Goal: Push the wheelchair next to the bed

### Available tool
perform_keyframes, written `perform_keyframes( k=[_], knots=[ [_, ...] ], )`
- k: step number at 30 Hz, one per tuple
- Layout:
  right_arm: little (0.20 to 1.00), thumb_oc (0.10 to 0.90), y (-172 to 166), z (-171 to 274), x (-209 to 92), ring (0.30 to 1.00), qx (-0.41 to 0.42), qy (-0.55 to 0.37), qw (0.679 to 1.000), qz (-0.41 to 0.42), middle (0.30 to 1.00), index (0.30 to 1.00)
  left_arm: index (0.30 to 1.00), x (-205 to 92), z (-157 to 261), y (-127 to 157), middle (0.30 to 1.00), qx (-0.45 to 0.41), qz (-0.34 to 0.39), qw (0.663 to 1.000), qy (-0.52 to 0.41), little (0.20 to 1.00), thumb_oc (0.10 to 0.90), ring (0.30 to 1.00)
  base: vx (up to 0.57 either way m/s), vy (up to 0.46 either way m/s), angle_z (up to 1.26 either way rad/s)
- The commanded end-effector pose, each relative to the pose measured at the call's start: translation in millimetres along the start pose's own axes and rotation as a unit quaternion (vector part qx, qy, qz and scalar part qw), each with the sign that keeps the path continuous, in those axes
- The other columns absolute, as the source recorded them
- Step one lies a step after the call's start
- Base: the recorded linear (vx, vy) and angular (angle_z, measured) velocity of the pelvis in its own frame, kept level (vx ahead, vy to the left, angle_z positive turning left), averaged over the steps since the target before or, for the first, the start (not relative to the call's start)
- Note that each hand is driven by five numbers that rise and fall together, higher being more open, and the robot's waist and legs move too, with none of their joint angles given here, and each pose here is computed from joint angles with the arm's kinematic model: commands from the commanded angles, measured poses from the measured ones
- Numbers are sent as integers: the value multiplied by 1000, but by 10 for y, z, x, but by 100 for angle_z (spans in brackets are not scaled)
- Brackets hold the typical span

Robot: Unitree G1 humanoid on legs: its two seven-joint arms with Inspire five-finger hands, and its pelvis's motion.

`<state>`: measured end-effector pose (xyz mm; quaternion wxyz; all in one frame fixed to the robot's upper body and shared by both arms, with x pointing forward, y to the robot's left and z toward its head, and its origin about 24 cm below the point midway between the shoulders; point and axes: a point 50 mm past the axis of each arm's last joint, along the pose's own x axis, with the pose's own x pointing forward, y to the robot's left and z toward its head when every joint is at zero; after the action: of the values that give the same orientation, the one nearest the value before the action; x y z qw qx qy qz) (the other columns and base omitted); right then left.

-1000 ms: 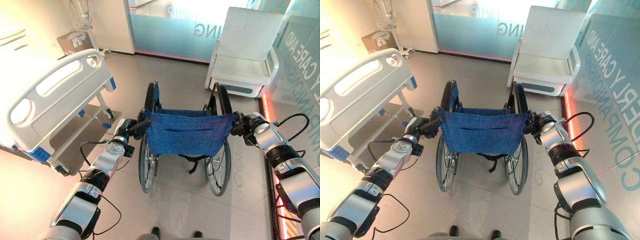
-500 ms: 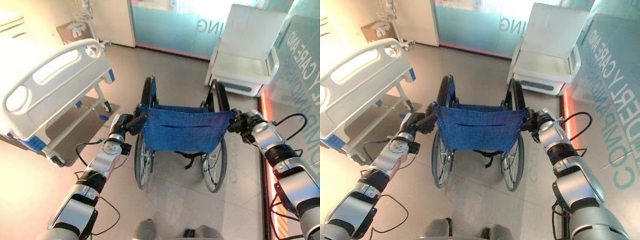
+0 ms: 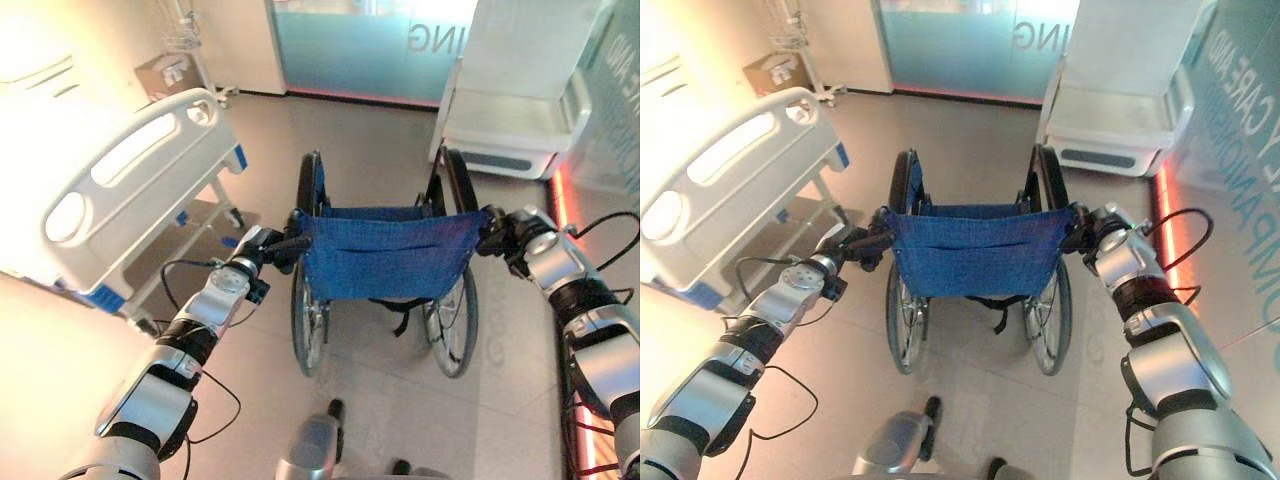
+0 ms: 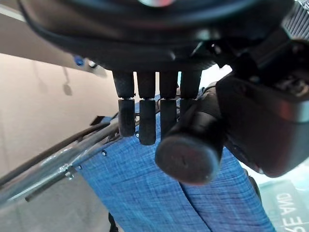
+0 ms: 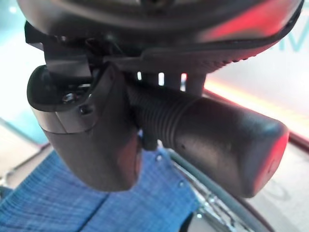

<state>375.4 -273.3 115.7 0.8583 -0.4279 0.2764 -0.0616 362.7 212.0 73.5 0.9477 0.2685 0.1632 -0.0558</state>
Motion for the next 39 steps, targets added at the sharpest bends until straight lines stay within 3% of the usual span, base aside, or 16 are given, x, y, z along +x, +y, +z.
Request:
perform_keyframes(
  k=[1,6,16,30,39],
  knots=[
    [300,400,286,512,-90,300,-78,-129,988,45,300,300,300,8,-201,248,300,96,46,991,86,300,400,300,141,198,-21],
    [300,400,251,597,-68,300,-75,-135,987,39,300,300,300,37,-142,267,300,118,46,987,103,300,400,300,146,203,-26],
    [300,400,374,445,-23,300,-86,-130,987,47,300,300,300,38,-321,16,300,115,33,988,98,300,400,300,265,173,-1],
    [300,400,-164,615,-116,300,-88,-123,988,11,300,300,300,67,-181,-49,300,110,-1,991,78,300,400,300,364,-177,59],
    [300,400,-97,654,-123,300,-99,-129,986,20,300,300,300,53,-232,27,300,78,31,993,84,300,400,300,387,-245,46]
  ],
)
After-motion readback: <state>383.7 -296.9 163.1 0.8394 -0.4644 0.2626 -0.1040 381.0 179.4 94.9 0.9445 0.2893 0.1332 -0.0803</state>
